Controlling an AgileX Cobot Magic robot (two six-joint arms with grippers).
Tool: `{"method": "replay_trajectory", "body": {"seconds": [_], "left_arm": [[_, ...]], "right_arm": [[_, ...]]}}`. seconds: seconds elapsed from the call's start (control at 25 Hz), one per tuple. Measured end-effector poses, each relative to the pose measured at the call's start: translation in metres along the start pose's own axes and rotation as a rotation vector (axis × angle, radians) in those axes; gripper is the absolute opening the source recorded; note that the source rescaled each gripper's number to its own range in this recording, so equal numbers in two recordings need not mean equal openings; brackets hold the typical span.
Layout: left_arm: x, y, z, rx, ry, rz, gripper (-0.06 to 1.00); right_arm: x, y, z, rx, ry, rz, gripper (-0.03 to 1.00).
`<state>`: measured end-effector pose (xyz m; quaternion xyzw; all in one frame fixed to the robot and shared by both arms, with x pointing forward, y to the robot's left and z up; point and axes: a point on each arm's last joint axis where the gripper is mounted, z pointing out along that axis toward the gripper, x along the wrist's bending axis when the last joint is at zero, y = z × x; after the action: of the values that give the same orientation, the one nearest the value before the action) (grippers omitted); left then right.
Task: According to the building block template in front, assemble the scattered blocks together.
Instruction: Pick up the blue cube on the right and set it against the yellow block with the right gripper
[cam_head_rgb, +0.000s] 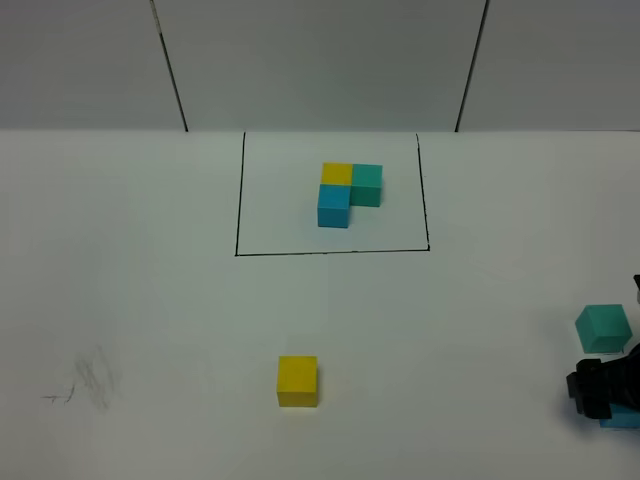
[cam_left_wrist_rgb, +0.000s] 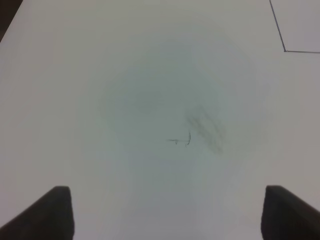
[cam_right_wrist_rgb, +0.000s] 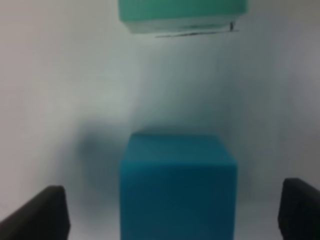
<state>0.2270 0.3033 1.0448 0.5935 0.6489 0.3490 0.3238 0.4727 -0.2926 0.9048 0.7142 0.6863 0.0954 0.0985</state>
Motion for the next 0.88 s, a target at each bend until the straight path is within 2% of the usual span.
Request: {"method": "replay_trajectory", "body": {"seconds": [0.16, 0.24, 0.32, 0.36, 0.64, 0.88], "left_arm": [[0.0, 0.0, 0.0, 0.0, 0.0, 0.0, 0.67], [0.0, 0.0, 0.0, 0.0, 0.0, 0.0, 0.67], [0.0, 0.0, 0.0, 0.0, 0.0, -0.001, 0.67], [0.0, 0.0, 0.0, 0.0, 0.0, -0.002, 0.67], [0.0, 0.0, 0.0, 0.0, 0.0, -0.004, 0.67], [0.0, 0.0, 0.0, 0.0, 0.0, -0.004, 0.67]], "right_arm": [[0.0, -0.002, 0.006, 0.019, 0.001, 0.004, 0.69], [0.0, -0.002, 0.007, 0.009, 0.003, -0.01, 0.53], [0.0, -0.001, 0.007, 0.0, 0.004, -0.023, 0.27], [0.0, -0.001, 0.007, -0.004, 0.005, -0.025, 0.22], [0.005, -0.005, -0.007, 0.007, 0.032, -0.013, 0.22], [0.031, -0.021, -0.056, -0.002, 0.108, -0.029, 0.22]]}}
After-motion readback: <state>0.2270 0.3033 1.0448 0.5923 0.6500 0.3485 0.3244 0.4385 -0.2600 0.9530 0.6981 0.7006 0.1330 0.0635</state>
